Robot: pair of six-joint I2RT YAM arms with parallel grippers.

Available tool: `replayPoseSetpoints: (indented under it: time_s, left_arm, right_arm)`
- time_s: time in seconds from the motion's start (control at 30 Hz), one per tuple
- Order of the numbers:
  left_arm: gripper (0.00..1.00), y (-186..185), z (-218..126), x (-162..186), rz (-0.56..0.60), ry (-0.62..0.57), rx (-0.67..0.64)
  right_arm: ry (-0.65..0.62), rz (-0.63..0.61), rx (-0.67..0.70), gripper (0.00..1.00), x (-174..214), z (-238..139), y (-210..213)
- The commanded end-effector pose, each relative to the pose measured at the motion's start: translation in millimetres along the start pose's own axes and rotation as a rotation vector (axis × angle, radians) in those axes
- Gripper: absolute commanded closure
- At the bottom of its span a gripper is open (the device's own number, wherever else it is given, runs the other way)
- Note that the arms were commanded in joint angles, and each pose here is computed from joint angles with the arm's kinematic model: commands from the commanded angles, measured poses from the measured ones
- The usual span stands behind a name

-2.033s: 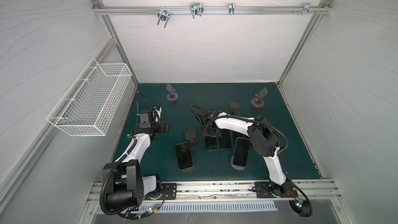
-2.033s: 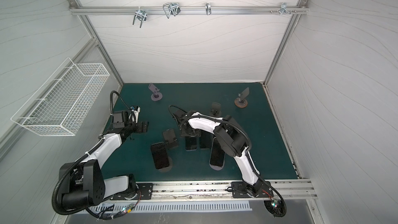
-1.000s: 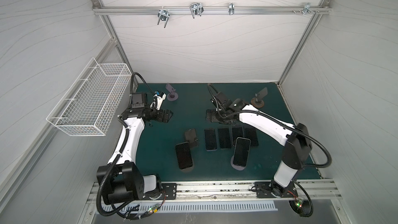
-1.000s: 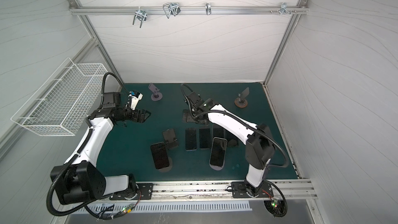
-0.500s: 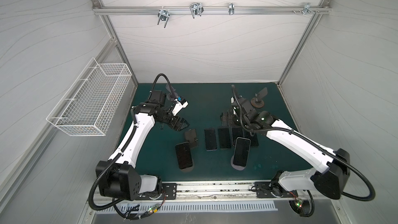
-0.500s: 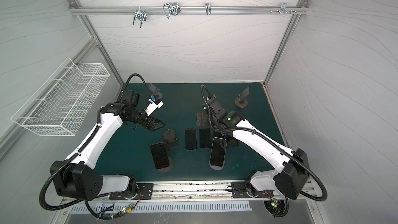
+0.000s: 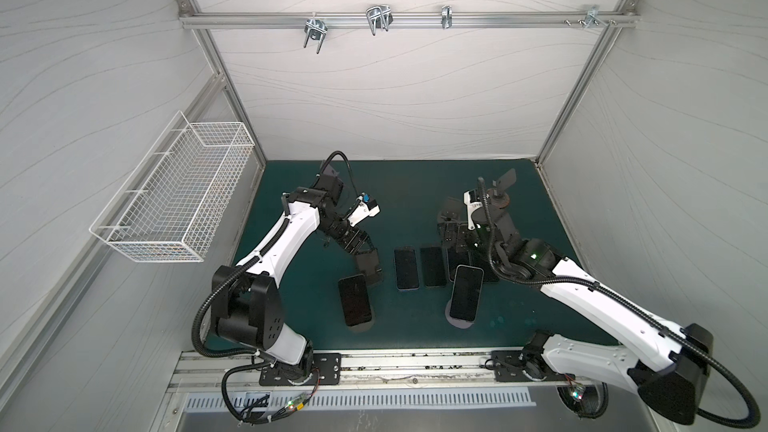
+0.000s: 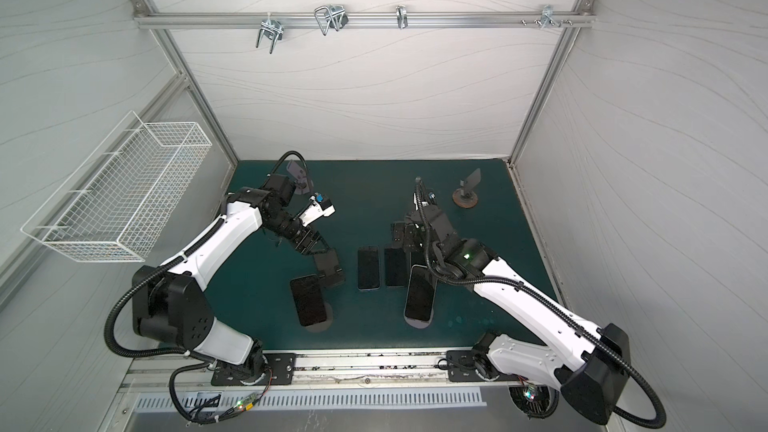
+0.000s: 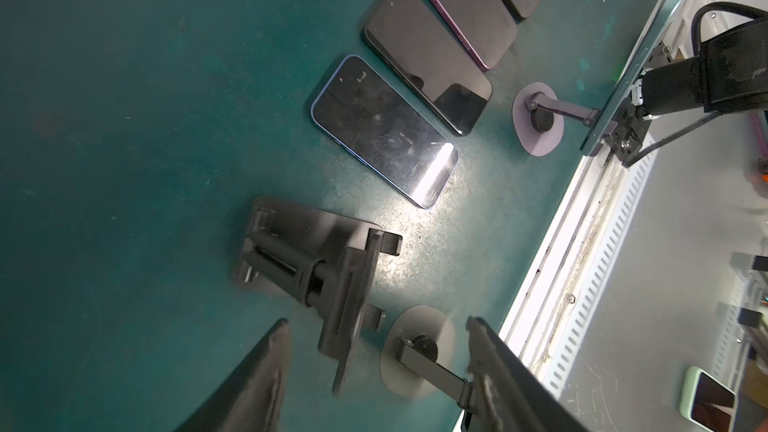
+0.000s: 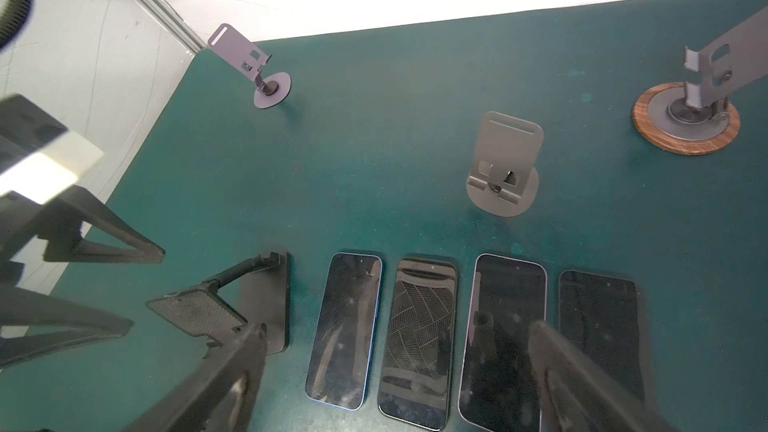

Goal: Remove the phone from the phone stand
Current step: 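Reach the left gripper to the black folding stand while the right gripper draws back, then close the left gripper on the black folding stand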

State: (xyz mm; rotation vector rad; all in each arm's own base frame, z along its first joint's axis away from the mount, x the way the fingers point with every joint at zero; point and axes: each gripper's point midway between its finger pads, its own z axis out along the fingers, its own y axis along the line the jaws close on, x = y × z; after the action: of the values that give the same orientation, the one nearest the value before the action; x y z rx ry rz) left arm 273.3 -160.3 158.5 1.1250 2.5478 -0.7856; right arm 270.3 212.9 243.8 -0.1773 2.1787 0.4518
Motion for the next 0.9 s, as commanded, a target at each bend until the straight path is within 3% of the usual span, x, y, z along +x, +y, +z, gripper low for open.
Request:
replayPoseSetpoints:
  time_s: [0.0,0.4,0.67,0.87]
  left_arm:
    - [0.37,-11,4,-1,0.065,0.018,0.051]
    - [0.56,7,35,16,0.096,0.118,-0.042]
    - [0.87,6,37,14,0.094,0.117,-0.030]
    - [0.95,-1,33,7,0.114,0.099,0.001]
  right_arm:
    - [-0.074,-0.002,0.033,0.01,-14,-8,-9]
    - [-0.058,-0.001,0.087,0.01,-10,1,-16]
    - [-0.064,0.014,0.105,0.01,-9,2,-21]
    - [-0.069,0.018,0.137,0.01,-8,-2,-31]
